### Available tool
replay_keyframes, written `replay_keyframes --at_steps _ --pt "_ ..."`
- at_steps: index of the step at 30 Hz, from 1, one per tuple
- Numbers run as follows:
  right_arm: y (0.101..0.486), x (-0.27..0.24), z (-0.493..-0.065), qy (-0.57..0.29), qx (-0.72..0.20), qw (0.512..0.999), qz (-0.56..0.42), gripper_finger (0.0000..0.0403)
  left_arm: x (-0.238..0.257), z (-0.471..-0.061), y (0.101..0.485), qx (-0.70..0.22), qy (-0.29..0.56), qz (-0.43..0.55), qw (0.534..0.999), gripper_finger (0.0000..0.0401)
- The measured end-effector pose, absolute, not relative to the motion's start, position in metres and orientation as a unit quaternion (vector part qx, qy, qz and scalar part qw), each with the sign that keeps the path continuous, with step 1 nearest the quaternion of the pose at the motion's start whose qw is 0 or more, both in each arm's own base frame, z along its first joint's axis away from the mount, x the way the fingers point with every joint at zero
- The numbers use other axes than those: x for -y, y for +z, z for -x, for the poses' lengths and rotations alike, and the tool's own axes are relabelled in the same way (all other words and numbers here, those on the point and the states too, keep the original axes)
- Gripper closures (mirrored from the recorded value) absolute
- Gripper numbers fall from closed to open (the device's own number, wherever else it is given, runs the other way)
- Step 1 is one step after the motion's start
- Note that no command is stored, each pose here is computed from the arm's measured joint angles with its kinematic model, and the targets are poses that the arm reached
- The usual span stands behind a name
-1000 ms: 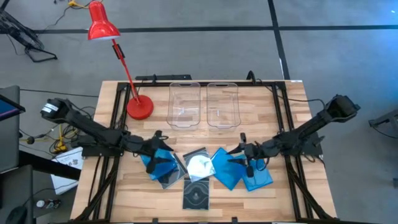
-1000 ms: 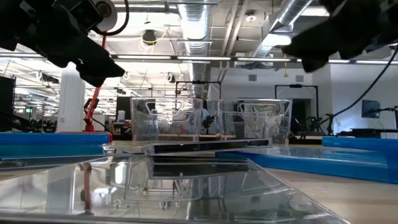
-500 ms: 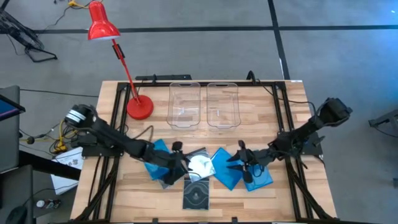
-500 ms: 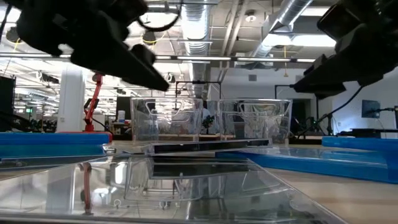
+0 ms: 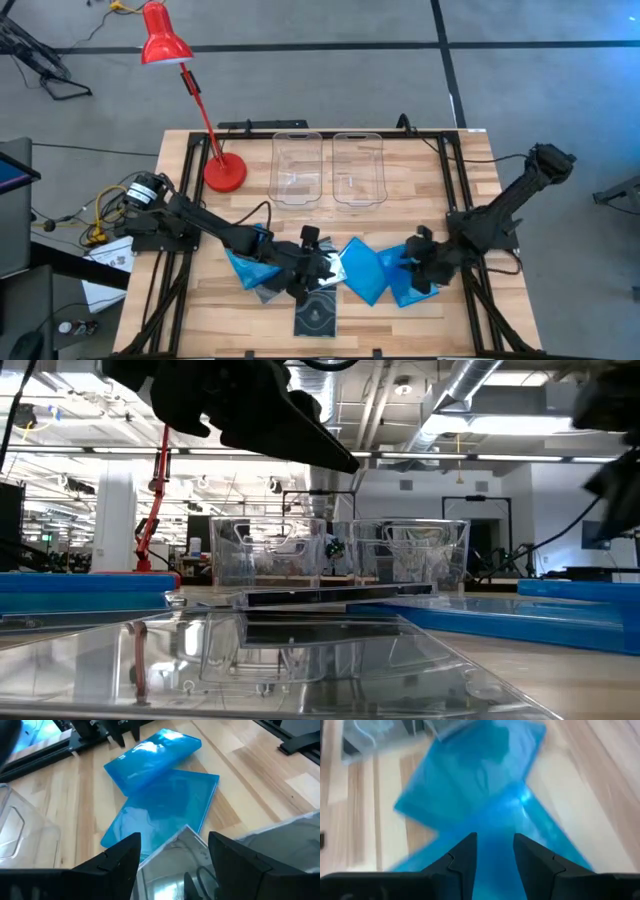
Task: Pick & place jewel cases by type
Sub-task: Put the right blue cd case into the right transparent bin
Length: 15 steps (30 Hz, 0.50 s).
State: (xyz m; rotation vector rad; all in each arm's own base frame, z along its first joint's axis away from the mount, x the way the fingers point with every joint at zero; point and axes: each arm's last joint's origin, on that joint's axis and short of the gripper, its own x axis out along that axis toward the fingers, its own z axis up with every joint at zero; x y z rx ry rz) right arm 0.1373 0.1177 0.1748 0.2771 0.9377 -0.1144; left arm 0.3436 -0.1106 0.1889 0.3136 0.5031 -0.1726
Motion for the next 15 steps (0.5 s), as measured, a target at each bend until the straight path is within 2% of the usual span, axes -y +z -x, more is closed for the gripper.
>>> replay_keyframes --at_steps 8,15 --pt "0.171 -0.12 -0.094 -0.122 -0.551 0.808 -0.171 0.0282 0.098 -0.348 0.19 -0.245 -0.083 -0.111 0.959 0.0175" --pt "0.16 -0.126 -0.079 -0.148 -0.588 0.785 -0.129 0.0282 0.095 -0.351 0.193 -0.231 -0.08 -0.108 0.964 0.0175"
